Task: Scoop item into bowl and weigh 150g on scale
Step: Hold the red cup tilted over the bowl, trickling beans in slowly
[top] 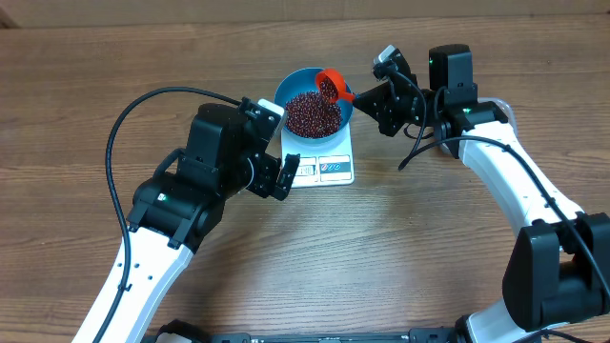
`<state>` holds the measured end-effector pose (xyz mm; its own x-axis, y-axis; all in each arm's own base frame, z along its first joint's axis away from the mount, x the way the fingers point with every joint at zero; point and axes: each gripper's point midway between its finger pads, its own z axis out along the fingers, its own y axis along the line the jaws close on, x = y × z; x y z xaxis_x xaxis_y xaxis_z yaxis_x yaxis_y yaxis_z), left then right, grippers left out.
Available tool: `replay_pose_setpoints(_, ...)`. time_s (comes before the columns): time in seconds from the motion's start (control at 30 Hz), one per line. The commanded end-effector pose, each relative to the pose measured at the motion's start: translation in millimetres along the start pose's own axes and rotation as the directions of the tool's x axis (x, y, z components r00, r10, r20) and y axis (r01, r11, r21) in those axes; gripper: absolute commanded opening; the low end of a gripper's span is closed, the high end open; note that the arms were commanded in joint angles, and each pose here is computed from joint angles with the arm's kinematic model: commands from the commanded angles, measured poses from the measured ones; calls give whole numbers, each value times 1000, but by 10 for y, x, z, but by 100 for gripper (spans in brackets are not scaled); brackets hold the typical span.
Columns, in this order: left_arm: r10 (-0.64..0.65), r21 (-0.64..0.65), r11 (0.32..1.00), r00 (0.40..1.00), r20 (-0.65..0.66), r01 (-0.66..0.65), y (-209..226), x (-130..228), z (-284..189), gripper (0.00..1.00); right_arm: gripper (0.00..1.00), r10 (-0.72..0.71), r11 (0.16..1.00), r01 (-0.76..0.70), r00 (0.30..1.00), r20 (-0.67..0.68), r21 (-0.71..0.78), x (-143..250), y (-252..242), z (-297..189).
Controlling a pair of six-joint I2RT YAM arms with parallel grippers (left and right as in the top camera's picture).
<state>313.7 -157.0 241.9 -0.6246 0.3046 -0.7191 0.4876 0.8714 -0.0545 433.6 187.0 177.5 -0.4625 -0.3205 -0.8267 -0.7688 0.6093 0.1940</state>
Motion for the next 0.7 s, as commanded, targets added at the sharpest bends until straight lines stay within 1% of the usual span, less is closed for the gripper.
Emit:
replay_pose_setpoints(0.0,15,11,1000,1000,-8,-15,-6,13,28,100,4,-32,999,32,999,15,3,-95,-16,6)
replay_pose_setpoints(0.2,15,11,1000,1000,-8,-15,-6,13,28,100,4,-30,1000,30,999,9,1,-79,-12,6)
replay_pose_setpoints(0.3,15,11,1000,1000,-8,-15,-6,13,28,100,4,-53,998,53,999,6,39,-86,-80,6)
replay_pose_setpoints(0.4,15,11,1000,1000,-8,-15,-6,13,28,100,4,-51,998,51,999,7,20,-83,-42,11)
replay_pose_setpoints(0.47,15,11,1000,1000,-8,-15,-6,13,28,100,4,-51,997,51,999,-8,52,-56,-97,10)
replay_pose_setpoints(0.67,15,11,1000,1000,-8,-15,-6,13,28,100,4,-47,998,47,999,0,30,-67,-58,12)
